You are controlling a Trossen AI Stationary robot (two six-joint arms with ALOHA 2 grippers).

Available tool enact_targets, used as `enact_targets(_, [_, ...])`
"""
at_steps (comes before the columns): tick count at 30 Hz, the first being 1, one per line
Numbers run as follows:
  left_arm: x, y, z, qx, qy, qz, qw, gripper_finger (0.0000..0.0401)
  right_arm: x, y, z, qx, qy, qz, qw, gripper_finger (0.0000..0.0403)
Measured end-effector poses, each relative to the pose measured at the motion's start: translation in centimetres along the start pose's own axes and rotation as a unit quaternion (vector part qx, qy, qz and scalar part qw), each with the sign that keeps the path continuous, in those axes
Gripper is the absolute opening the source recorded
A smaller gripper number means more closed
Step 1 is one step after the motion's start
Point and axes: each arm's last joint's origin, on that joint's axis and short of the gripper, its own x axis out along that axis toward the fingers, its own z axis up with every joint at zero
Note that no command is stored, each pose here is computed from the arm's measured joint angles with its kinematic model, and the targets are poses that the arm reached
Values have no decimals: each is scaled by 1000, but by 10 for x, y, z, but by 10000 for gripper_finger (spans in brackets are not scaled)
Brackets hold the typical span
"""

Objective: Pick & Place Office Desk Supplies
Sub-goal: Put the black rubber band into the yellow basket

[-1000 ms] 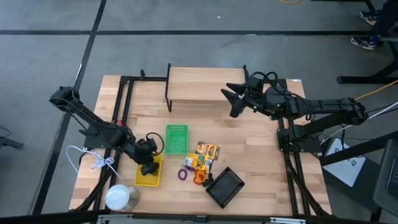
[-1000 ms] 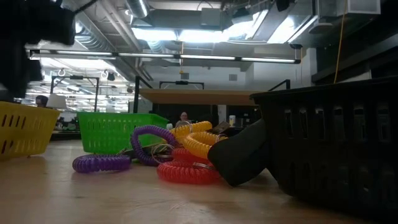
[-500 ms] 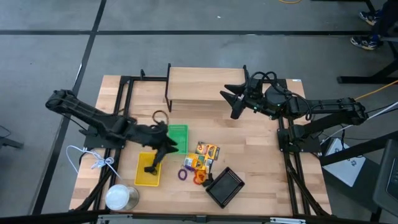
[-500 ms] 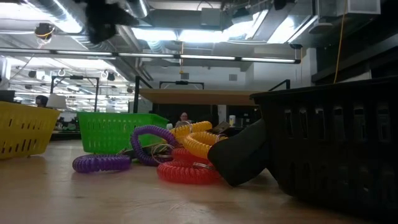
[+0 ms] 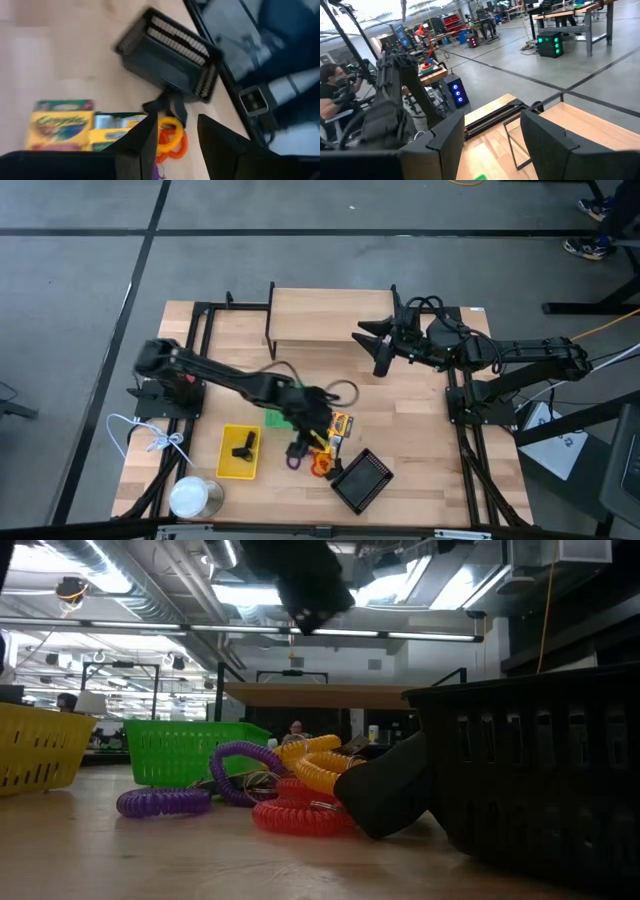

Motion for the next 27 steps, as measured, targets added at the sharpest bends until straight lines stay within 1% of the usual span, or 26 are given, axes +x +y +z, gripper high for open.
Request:
enact_targets(5, [26, 7, 9, 69, 43, -31, 996, 143, 0, 1, 0, 4, 3, 8, 1000, 197])
enact_targets(12, [48, 16, 10, 143, 55, -43, 987, 168, 0, 2, -1, 3, 9, 19, 1000, 197])
enact_targets(21, [68, 31, 0, 158, 74, -47, 984, 173, 0, 1, -1, 5, 10, 18, 1000, 197])
enact_targets(23, [72, 32, -2, 158, 71, -59, 983, 173, 0, 1, -1, 6, 10, 18, 1000, 197])
enact_targets(27, [72, 29, 0, 140, 57, -90, 984, 173, 0, 1, -1, 6, 11, 18, 1000, 197])
